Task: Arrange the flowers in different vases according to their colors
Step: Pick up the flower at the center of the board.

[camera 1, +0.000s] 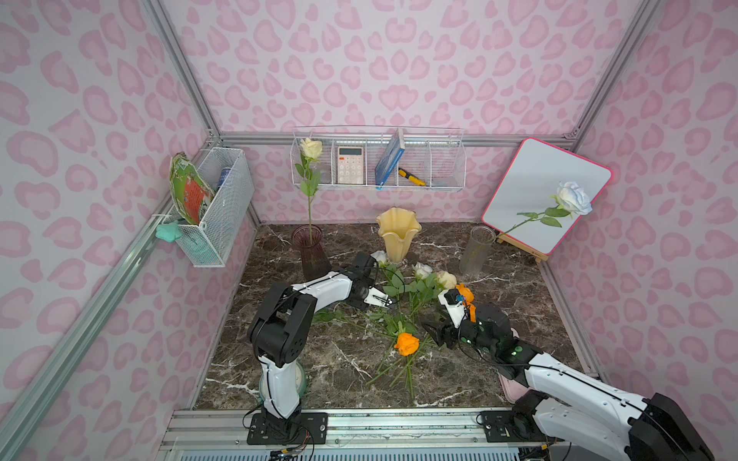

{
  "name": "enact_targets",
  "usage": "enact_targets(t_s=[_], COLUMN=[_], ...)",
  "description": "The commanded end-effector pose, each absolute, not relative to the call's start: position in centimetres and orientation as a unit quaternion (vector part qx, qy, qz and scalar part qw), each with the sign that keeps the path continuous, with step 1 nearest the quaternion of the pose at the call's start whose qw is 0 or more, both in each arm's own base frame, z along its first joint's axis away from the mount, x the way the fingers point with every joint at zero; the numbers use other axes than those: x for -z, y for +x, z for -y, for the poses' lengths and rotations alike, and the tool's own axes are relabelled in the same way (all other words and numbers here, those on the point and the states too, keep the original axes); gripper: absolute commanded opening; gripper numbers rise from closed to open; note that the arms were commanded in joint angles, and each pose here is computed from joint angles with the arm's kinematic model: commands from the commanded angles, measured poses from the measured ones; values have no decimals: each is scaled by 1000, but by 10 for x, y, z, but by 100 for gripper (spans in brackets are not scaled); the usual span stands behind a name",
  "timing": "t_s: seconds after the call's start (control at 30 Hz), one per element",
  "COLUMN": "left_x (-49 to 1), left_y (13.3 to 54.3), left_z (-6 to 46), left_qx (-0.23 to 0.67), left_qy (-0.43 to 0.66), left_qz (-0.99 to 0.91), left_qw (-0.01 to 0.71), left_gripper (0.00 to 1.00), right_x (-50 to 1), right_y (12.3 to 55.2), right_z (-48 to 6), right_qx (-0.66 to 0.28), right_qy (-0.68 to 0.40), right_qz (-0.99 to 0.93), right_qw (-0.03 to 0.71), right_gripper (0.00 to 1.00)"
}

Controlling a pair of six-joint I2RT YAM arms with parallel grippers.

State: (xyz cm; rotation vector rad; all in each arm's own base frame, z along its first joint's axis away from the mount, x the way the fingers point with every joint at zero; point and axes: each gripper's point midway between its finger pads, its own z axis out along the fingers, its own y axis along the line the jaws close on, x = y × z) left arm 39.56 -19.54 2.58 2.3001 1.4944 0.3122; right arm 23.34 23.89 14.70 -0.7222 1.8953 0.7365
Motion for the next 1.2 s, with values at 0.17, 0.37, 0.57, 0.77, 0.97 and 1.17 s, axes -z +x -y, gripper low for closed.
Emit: enact_targets(t_s=[0.17, 0.37, 0.57, 0.77, 0.97, 1.17], left_x=[-17, -18, -10, -6, -20, -13], left_y=[369, 350, 353, 370, 383, 375], left_z=[190, 191, 188, 190, 199, 194], left_qx=[-68, -29, -30, -59, -67, -54], left_qy=[833, 840, 829, 819, 817, 822], left_qz=[-525, -525, -547, -555, -552, -553], left_qw=[157, 131, 111, 132, 153, 125], left_gripper=[36, 35, 36, 35, 37, 37], right_x=[-156, -155, -159, -160, -160, -161], right_y=[236, 236, 234, 233, 233, 232], right_z=[-241, -241, -240, -241, -242, -242], right_qx=[-309, -309, -312, -318, -320, -321], right_qy=[-293, -294, -291, -294, -297, -298], right_qz=[-764, -765, -760, -755, -754, -752], right_qw=[485, 483, 490, 493, 492, 492], right_gripper=[75, 75, 75, 75, 75, 75])
